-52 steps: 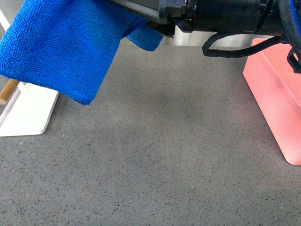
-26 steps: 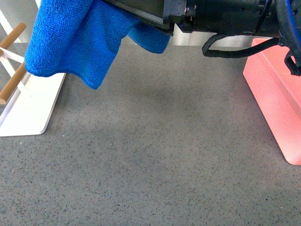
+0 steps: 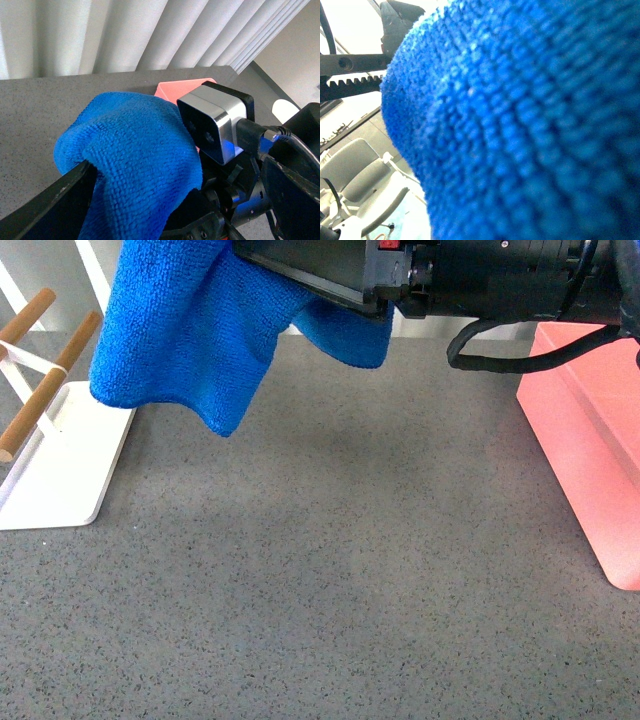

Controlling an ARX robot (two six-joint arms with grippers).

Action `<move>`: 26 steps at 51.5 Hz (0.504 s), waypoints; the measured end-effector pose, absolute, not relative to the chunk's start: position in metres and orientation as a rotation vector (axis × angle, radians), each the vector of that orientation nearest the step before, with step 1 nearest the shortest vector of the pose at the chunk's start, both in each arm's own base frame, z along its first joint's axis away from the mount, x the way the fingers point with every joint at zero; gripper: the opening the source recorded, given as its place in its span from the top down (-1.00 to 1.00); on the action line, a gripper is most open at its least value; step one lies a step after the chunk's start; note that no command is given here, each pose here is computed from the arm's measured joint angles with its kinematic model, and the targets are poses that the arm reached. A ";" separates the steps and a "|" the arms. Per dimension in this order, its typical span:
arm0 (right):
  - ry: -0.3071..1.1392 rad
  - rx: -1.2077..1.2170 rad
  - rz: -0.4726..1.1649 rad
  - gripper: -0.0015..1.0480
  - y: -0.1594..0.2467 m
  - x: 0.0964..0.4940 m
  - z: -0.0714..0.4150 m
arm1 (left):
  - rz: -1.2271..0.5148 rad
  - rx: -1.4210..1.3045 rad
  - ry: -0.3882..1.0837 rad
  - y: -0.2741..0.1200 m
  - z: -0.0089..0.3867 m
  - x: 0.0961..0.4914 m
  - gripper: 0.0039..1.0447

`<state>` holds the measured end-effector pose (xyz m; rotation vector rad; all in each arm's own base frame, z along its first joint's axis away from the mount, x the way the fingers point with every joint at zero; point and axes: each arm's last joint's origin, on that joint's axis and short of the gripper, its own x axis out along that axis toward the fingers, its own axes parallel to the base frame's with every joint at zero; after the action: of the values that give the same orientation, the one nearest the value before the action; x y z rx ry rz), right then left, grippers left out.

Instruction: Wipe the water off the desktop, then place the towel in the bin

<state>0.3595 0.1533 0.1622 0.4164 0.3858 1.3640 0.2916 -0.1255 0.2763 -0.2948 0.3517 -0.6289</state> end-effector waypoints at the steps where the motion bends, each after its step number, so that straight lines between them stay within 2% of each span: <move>1: 0.385 0.415 1.361 0.91 0.153 0.360 0.162 | -0.628 -0.295 0.352 -0.126 0.276 0.292 -0.90; 19: 0.382 0.399 1.350 0.91 0.148 0.353 0.164 | -0.615 -0.284 0.336 -0.126 0.277 0.291 -0.86; 23: 0.383 0.395 1.349 0.91 0.147 0.352 0.164 | -0.274 -0.146 0.090 -0.117 0.271 0.284 -0.56; 26: 0.383 0.392 1.347 0.91 0.146 0.352 0.164 | -0.150 -0.111 0.034 -0.107 0.265 0.276 -0.42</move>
<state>0.3516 0.1464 0.1638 0.3923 0.3830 1.3468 0.2756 -0.1073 0.2651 -0.1110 0.0343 -0.1505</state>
